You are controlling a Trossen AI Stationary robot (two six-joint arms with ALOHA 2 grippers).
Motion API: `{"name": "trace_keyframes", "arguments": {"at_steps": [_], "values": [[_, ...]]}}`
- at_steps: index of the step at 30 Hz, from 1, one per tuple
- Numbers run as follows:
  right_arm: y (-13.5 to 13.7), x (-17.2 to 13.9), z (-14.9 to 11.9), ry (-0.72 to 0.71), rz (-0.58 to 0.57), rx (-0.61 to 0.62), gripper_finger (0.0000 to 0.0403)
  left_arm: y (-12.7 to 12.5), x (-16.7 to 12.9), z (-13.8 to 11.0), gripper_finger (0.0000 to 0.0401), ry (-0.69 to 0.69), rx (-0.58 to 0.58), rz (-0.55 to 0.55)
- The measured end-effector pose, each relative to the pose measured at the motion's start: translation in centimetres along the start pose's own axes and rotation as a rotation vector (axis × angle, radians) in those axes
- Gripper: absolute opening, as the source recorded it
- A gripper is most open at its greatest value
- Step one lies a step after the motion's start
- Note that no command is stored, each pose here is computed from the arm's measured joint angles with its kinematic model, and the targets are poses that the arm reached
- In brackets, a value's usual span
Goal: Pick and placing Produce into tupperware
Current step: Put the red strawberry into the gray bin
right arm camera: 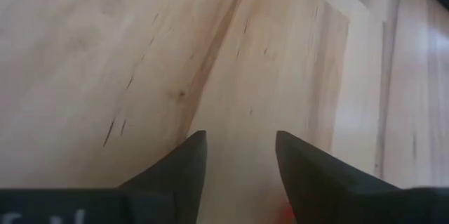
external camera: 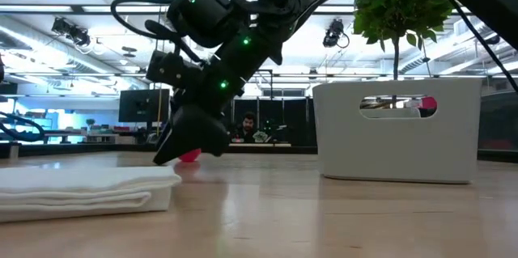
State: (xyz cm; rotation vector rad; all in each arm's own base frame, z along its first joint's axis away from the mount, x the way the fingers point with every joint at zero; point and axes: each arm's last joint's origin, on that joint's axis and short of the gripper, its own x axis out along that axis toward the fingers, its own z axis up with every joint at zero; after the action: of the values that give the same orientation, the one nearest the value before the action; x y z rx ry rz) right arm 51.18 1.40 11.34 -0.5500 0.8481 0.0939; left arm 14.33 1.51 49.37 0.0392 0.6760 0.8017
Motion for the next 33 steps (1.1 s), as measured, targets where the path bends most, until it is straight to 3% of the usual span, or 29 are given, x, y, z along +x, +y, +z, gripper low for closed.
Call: {"name": "trace_keyframes", "arguments": {"at_steps": [6,14,24,33], "values": [[-0.5,0.1,-0.2,0.001,-0.027,-0.039,0.0174,0.0,0.0,0.0,0.0125,0.000,-0.001,0.000],[-0.7,0.1,-0.3,0.021,-0.071,0.093,0.0174,0.0,0.0,0.0,0.0128,0.000,-0.001,0.000],[-0.8,-0.5,0.7,0.051,-0.191,0.096,0.0181,0.0,0.0,0.0,0.0126,0.001,0.000,0.000],[-1.4,-0.4,-0.6,0.130,-0.203,0.281,0.0213,0.0,0.0,0.0,0.0121,0.001,0.000,0.001]]}}
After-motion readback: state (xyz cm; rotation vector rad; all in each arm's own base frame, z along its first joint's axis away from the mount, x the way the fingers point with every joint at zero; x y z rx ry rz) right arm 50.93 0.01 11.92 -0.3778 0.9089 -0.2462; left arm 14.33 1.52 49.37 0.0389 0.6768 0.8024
